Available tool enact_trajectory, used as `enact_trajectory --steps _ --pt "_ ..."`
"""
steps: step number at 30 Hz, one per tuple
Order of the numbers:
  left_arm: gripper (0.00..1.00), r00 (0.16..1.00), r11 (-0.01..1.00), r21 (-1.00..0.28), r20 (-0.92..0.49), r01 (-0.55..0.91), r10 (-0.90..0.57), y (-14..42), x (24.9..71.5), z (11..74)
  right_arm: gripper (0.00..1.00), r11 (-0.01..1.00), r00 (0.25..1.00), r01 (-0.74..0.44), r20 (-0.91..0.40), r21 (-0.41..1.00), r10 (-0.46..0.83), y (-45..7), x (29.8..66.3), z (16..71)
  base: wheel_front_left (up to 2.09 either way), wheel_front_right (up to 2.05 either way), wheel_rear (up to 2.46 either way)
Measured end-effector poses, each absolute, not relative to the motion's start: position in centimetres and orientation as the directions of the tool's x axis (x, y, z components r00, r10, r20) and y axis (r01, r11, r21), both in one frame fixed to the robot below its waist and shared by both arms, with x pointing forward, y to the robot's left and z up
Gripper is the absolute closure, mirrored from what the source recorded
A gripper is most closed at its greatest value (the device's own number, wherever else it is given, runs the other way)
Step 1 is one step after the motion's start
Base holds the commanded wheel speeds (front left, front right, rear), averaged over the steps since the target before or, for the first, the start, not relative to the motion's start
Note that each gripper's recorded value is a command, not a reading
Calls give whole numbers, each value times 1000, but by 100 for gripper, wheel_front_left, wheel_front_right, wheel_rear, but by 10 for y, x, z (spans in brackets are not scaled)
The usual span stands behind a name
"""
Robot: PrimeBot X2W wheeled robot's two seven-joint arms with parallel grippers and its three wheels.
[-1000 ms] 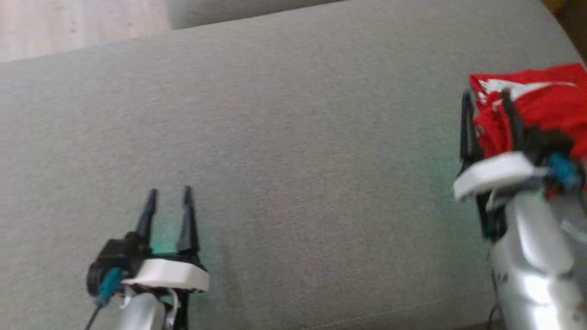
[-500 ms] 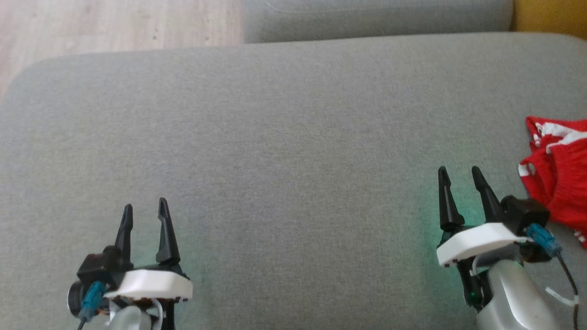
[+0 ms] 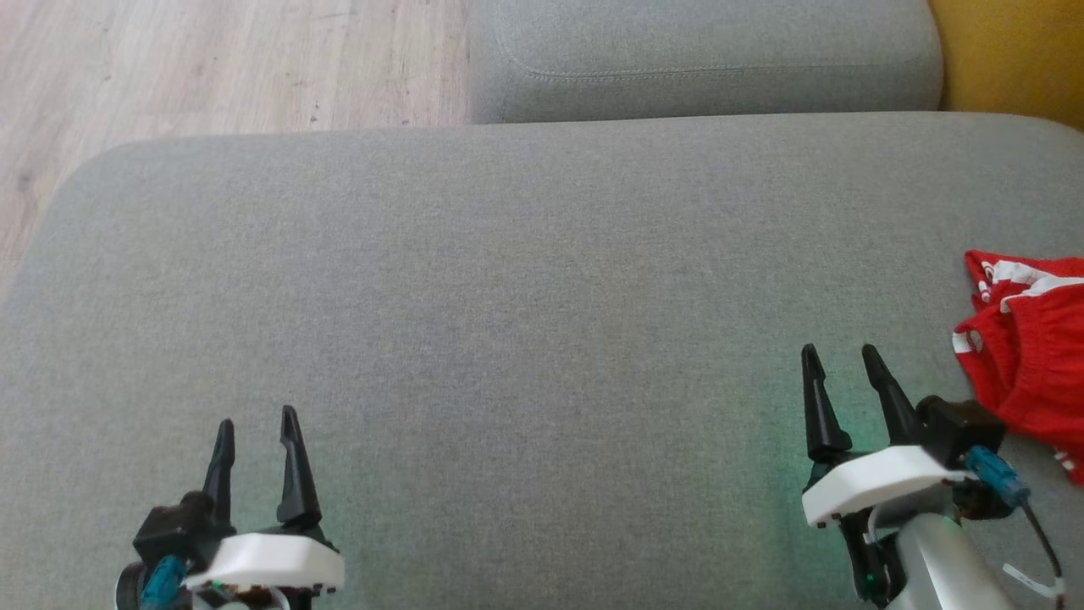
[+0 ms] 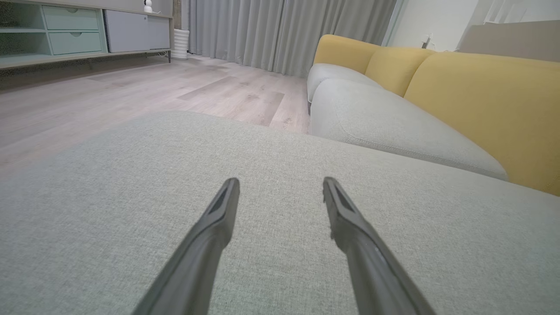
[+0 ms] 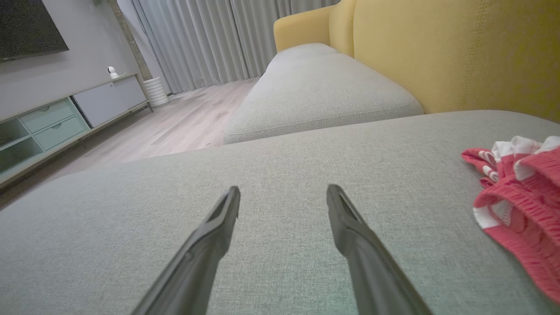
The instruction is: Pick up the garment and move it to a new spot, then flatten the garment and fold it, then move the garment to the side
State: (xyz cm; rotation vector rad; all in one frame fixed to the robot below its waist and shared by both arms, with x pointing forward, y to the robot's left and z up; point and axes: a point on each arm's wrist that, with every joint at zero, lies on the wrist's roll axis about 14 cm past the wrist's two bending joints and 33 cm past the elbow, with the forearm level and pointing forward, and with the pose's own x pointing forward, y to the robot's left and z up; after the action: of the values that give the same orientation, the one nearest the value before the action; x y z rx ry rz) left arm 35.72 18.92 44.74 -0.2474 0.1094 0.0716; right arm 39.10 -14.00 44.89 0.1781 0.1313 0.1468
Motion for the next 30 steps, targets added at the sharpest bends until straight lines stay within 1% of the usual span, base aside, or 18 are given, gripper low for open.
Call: enact_trajectory --steps 6,7,12,14,30 --pt "0 992 963 -260 -118 -68 39 186 354 446 0 971 984 -128 -98 201 149 -142 390 455 0 0 0" --pt "100 991 962 -263 -131 -71 38 186 352 442 100 971 983 -124 -106 203 148 -142 389 452 0 0 0" --pt "100 967 960 -260 -250 -107 40 186 329 407 100 972 963 -87 -231 219 138 -145 363 413 0 0 0" --pt "100 962 953 -277 -270 -122 44 187 325 402 100 969 958 -69 -255 237 131 -147 357 406 0 0 0" --pt "100 958 895 -413 -280 -170 53 188 329 405 100 925 967 17 -241 379 81 -157 363 415 0 0 0"
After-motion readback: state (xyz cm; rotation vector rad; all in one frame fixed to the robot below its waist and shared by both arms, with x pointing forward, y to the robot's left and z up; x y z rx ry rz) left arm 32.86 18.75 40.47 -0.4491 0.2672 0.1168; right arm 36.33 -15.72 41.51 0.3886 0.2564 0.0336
